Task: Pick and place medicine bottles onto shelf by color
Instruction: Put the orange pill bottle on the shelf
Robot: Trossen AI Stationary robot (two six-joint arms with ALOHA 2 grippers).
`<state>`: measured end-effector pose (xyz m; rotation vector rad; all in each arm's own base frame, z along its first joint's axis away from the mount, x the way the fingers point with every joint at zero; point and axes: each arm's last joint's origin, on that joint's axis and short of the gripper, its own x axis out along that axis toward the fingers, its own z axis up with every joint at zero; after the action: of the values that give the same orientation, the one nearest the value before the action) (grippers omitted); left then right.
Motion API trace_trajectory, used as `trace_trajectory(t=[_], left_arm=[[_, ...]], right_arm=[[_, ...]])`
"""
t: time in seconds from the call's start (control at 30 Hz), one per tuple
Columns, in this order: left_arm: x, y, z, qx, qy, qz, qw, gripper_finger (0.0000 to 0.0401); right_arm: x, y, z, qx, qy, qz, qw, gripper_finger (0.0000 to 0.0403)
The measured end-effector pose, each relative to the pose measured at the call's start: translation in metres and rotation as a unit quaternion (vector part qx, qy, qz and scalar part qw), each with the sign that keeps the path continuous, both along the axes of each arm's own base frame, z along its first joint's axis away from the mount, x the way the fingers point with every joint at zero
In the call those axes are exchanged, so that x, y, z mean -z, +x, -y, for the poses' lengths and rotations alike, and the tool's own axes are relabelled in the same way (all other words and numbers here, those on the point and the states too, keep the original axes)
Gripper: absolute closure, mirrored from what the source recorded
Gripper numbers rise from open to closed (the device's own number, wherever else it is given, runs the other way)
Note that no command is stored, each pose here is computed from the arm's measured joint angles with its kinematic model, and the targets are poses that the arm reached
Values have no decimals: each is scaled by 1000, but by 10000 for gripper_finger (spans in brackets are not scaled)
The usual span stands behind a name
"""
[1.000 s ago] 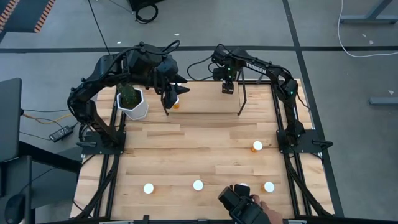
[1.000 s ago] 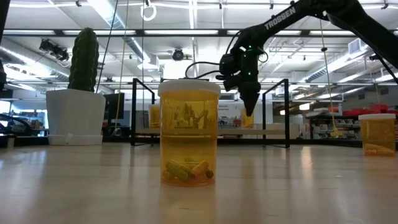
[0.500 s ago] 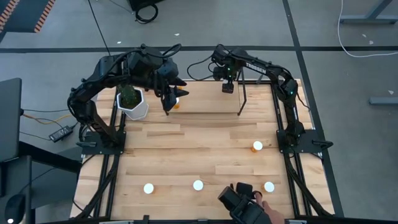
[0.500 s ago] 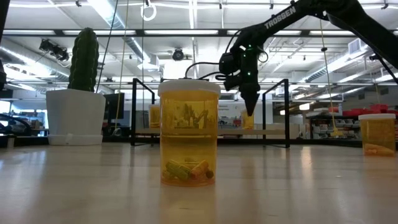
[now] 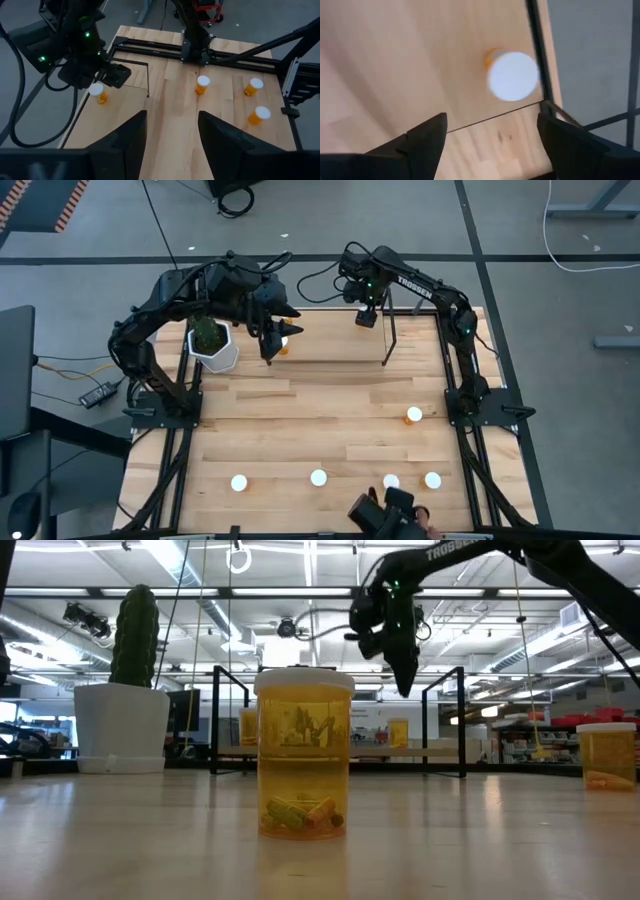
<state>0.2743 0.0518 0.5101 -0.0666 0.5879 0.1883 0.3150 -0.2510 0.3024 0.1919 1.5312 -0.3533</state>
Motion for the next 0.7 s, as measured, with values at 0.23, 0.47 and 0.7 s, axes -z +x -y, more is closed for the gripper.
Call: trace_trajectory(t=[0.23,0.47,0.7], left_arm=[[0,0,0,12,12,-2,1000,218],[-4,-5,1,21,25,4,999,220],[-5,-9,2,35,45,-3,998,216]], right_arm=[[-54,15,-52,-9,-9,88,996,85],[-84,10,-108,68,0,136,988,88],[-45,-2,-160,106,40,50,992,88]])
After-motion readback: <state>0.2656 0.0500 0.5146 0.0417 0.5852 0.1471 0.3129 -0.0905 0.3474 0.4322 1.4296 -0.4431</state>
